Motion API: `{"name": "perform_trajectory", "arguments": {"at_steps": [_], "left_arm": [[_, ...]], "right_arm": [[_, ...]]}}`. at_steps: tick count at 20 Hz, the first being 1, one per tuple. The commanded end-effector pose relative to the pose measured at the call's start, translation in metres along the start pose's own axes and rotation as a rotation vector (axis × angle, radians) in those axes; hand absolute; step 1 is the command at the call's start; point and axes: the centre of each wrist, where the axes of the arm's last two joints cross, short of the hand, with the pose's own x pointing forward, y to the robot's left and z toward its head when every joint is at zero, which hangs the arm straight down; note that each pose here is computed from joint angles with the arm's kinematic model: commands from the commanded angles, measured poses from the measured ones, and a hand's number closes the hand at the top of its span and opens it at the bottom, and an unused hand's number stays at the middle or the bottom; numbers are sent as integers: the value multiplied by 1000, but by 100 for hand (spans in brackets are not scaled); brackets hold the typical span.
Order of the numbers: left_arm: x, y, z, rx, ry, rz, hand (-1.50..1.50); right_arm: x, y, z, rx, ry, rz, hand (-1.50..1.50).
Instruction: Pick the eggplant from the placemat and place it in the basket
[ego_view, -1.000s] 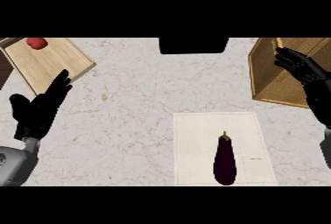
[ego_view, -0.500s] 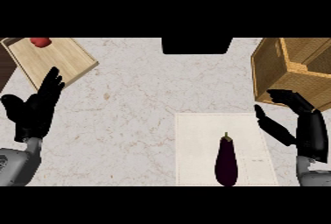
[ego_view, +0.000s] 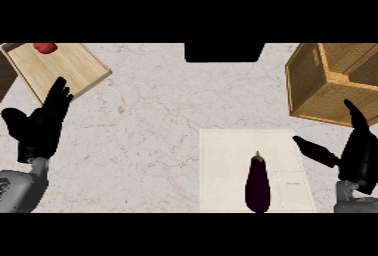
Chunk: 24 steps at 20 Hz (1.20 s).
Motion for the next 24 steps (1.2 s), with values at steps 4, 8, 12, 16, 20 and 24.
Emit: {"name": "perform_trajectory", "arguments": {"at_steps": [4,8,12,16,20,24], "left_arm": [[3,-4,0,-12,-4,1,0],[1,-4,2,-2,1,-8,0],[4,-3,5,-11,-6,-5,0],[5,4,5,-6,0,-2,0],[3,-6,2,-12,-8,5,0],[2,-4,0,-18,2,-2,0]], "right_arm": [[19,-6,11,333,236,370,-150],[54,-21,35,504,310,444,-150],[98,-50,42,534,348,417,-150],[106,-68,54,550,350,378,-150],[112,-70,59,474,346,304,-150],[101,-60,69,480,358,273,-150]]}}
